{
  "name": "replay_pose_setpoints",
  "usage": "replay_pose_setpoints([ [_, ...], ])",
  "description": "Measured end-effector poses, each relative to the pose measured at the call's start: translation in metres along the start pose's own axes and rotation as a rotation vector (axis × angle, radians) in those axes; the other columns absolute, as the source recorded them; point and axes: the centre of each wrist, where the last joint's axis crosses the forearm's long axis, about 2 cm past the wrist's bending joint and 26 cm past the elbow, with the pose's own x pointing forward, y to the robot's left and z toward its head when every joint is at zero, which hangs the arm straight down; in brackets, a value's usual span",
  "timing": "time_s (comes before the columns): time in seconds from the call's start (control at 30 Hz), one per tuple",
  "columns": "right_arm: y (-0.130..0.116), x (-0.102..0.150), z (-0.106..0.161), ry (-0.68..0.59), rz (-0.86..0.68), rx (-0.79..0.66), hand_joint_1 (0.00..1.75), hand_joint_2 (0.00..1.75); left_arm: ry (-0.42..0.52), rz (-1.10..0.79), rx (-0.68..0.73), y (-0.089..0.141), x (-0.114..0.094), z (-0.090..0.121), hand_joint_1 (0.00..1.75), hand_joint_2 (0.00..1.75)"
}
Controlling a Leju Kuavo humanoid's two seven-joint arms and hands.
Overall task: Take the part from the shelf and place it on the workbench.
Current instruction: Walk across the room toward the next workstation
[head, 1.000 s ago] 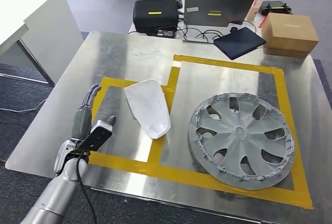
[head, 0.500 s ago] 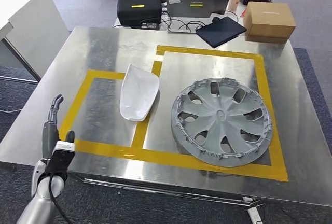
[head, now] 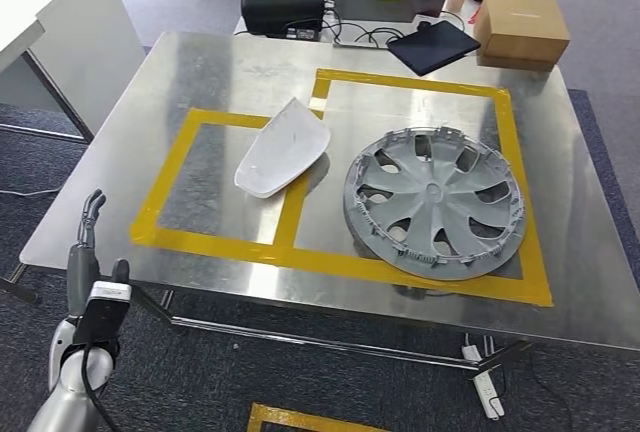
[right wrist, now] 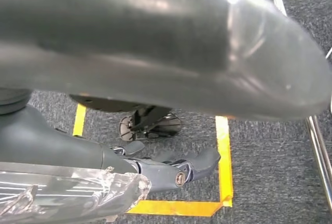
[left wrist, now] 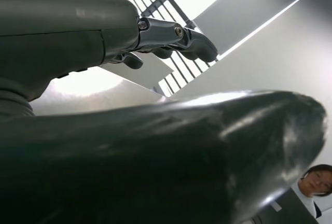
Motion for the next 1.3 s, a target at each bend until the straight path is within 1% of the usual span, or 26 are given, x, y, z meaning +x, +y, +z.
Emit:
replay_pose_setpoints([
  [0.07, 0.000, 0.000, 0.000, 0.002, 0.003, 0.002, 0.00, 0.00, 0.004, -0.002, 0.014, 0.001, 0.000, 0.001, 0.00, 0.00],
  [0.23, 0.001, -0.004, 0.001, 0.033, 0.027, 0.004, 0.00, 0.00, 0.046, 0.027, 0.092, 0.009, -0.007, 0.013, 0.00, 0.00],
  [0.37, 0.003, -0.007, 0.000, 0.080, 0.050, 0.006, 0.00, 0.00, 0.115, 0.084, 0.195, 0.019, -0.016, 0.020, 0.00, 0.00],
  [0.43, 0.005, -0.009, 0.001, 0.107, 0.053, 0.011, 0.00, 0.00, 0.208, 0.139, 0.248, 0.026, -0.023, 0.022, 0.00, 0.00],
  [0.5, 0.008, -0.009, 0.000, 0.130, 0.051, 0.028, 0.00, 0.00, 0.360, 0.214, 0.293, 0.033, -0.039, 0.027, 0.00, 0.00],
  [0.53, 0.009, -0.009, 0.000, 0.137, 0.049, 0.039, 0.00, 0.00, 0.438, 0.240, 0.313, 0.037, -0.051, 0.034, 0.00, 0.00],
  [0.67, 0.013, -0.011, 0.000, 0.152, 0.054, 0.063, 0.00, 0.00, 0.689, 0.229, 0.373, 0.045, -0.097, 0.078, 0.00, 0.00],
  [0.7, 0.013, -0.012, -0.001, 0.155, 0.056, 0.066, 0.00, 0.00, 0.752, 0.212, 0.377, 0.045, -0.106, 0.092, 0.00, 0.00],
  [0.77, 0.015, -0.012, -0.002, 0.157, 0.058, 0.071, 0.00, 0.00, 0.878, 0.171, 0.370, 0.043, -0.117, 0.122, 0.00, 0.00],
  [0.83, 0.016, -0.013, -0.004, 0.160, 0.055, 0.075, 0.00, 0.00, 0.997, 0.126, 0.337, 0.038, -0.121, 0.149, 0.00, 0.00],
  [0.9, 0.018, -0.013, -0.005, 0.163, 0.053, 0.078, 0.00, 0.00, 1.101, 0.092, 0.287, 0.032, -0.122, 0.170, 0.00, 0.00],
  [0.97, 0.019, -0.012, -0.007, 0.163, 0.050, 0.073, 0.00, 0.00, 1.188, 0.078, 0.240, 0.027, -0.120, 0.186, 0.00, 0.00],
  [1.03, 0.020, -0.011, -0.008, 0.168, 0.043, 0.062, 0.00, 0.00, 1.257, 0.076, 0.197, 0.022, -0.118, 0.198, 0.00, 0.00],
  [1.17, 0.023, -0.013, -0.005, 0.190, 0.035, 0.059, 0.00, 0.00, 1.343, 0.084, 0.141, 0.017, -0.113, 0.214, 0.00, 0.00],
  [1.3, 0.026, -0.015, -0.004, 0.197, 0.037, 0.065, 0.00, 0.00, 1.379, 0.086, 0.122, 0.015, -0.111, 0.221, 0.00, 0.00],
])
